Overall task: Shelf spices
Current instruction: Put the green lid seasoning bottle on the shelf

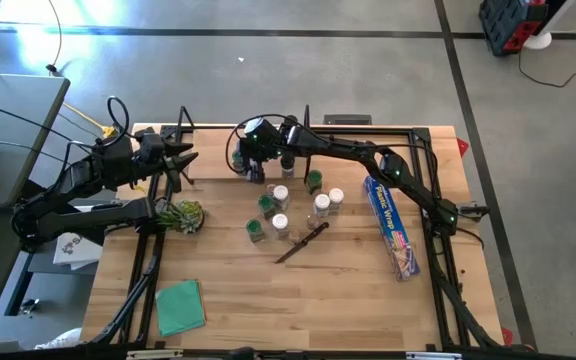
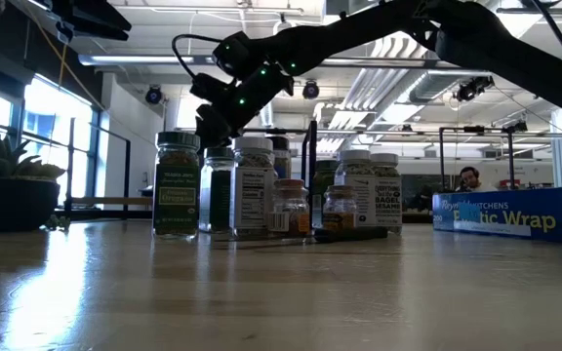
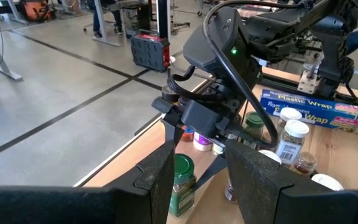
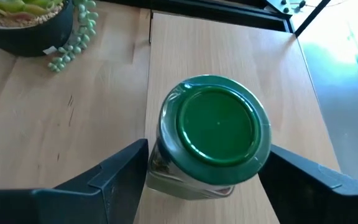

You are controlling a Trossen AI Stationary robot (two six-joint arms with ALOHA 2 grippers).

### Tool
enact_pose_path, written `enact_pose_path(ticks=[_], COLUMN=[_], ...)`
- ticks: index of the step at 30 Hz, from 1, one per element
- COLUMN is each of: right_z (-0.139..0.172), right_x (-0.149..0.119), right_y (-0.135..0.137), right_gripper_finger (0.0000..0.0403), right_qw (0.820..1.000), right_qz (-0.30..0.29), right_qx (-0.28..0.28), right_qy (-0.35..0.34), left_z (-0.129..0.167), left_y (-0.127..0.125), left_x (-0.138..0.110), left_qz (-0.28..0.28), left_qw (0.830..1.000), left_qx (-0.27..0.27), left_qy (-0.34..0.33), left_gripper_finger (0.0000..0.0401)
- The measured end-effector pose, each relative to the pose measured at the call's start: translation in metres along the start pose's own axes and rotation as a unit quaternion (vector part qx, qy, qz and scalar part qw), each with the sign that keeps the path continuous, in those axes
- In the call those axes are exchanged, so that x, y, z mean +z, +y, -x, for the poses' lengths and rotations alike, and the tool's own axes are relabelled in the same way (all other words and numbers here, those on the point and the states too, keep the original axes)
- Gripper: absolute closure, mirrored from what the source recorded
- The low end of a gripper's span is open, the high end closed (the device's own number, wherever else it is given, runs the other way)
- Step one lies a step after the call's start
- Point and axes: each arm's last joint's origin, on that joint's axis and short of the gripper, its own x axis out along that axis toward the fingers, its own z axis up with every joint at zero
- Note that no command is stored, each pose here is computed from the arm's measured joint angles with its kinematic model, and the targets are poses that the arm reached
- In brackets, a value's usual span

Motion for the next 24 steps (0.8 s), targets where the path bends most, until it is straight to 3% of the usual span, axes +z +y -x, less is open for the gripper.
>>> enact_pose_path(ticks=[8,15,24], right_z=[0.0,0.0001,0.0001], right_x=[0.0016,0.0028,0.0032], right_y=[0.0007,0.0005,0.0007], right_gripper_finger=[0.0119,0.0122,0.0153], right_qw=[0.998,0.998,0.997], right_qz=[0.058,0.061,0.071], right_qx=[0.016,0.018,0.022], right_qy=[-0.015,-0.022,-0.026], left_z=[0.0,0.0,0.0], left_y=[0.0,0.0,0.0], left_x=[0.0001,0.0001,0.0001], left_qz=[0.0,0.0,0.0], left_qw=[1.0,1.0,1.0], left_qx=[0.0,0.0,0.0], left_qy=[0.0,-0.001,-0.001], left_gripper_finger=[0.0261,0.0261,0.0261])
